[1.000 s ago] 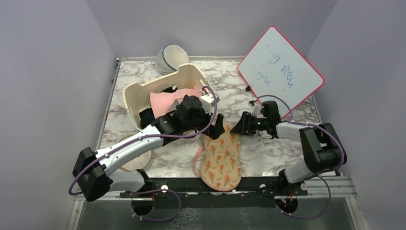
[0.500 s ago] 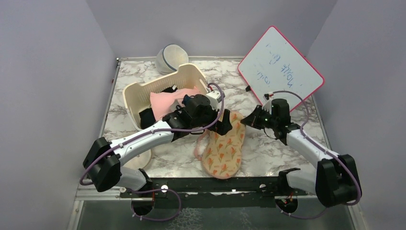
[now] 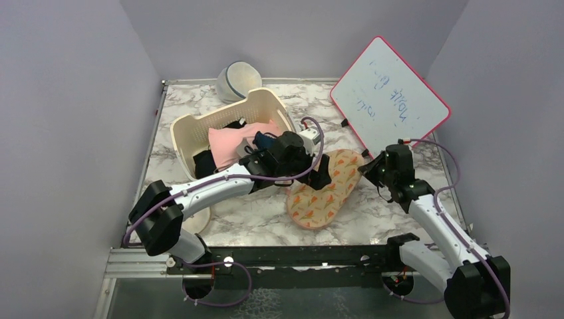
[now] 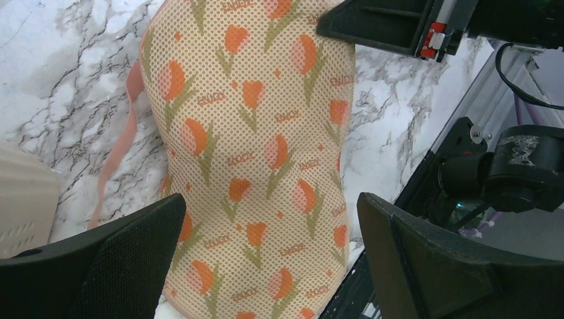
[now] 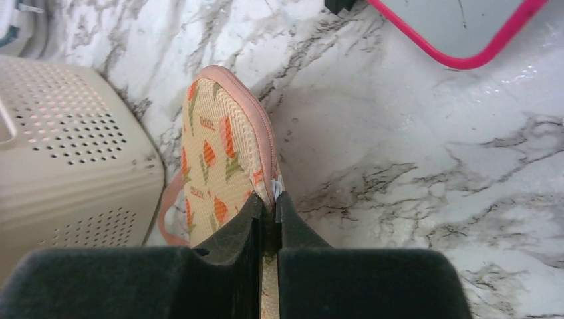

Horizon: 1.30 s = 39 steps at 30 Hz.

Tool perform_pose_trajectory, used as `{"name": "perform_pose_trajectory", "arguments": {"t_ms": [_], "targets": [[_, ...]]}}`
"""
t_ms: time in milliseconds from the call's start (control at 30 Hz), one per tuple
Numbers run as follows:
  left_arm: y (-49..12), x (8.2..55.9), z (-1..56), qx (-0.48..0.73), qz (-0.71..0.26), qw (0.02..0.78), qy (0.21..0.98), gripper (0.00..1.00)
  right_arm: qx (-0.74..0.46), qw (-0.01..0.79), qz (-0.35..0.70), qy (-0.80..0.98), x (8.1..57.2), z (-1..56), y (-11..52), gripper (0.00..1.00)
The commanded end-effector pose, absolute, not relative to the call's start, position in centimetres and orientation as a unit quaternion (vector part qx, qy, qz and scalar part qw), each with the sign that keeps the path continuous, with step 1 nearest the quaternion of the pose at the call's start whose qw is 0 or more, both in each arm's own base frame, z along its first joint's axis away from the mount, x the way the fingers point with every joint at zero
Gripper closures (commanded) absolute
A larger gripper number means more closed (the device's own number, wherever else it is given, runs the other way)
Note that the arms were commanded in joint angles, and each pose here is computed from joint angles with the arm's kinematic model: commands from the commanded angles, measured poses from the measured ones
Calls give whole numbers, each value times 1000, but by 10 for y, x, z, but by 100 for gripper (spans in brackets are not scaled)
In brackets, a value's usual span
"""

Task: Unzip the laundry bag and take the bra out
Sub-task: Adjust the laundry bag at the center of the board, then move the bin to the center of the board.

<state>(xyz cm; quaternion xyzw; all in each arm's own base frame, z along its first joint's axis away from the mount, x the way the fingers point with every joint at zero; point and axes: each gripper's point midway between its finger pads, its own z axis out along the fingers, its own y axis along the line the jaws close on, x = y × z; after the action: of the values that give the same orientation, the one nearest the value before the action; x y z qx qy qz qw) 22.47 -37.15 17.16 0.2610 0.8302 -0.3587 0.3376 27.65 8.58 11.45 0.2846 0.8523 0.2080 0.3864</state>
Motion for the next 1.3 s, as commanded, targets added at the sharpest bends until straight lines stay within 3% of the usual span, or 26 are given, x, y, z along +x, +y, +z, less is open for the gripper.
{"name": "perform_pose_trajectory", "arguments": {"t_ms": [0, 100, 200, 300, 400, 700, 933, 1267], "targets": [[-384, 221, 184, 278, -377, 344, 814, 1, 302, 386, 186, 852, 284, 116, 78, 99], [-382, 220, 181, 277, -374, 343, 816, 1, 243, 394, 199, 864, 293, 118, 89, 97], [-380, 219, 181, 275, -373, 343, 817, 1, 172, 401, 205, 876, 308, 118, 100, 82], [-379, 217, 179, 278, -371, 343, 817, 1, 114, 387, 192, 895, 326, 111, 107, 47], [-376, 215, 176, 278, -366, 342, 819, 1, 88, 368, 184, 907, 341, 114, 112, 34], [-367, 207, 166, 279, -346, 345, 826, 1, 81, 349, 159, 920, 337, 100, 105, 28], [-402, 203, 159, 328, -314, 355, 817, 6, 104, 339, 146, 923, 326, 81, 89, 29], [-468, 234, 129, 367, -198, 430, 801, 22, 190, 536, 74, 819, 307, 249, 30, 24]]}}
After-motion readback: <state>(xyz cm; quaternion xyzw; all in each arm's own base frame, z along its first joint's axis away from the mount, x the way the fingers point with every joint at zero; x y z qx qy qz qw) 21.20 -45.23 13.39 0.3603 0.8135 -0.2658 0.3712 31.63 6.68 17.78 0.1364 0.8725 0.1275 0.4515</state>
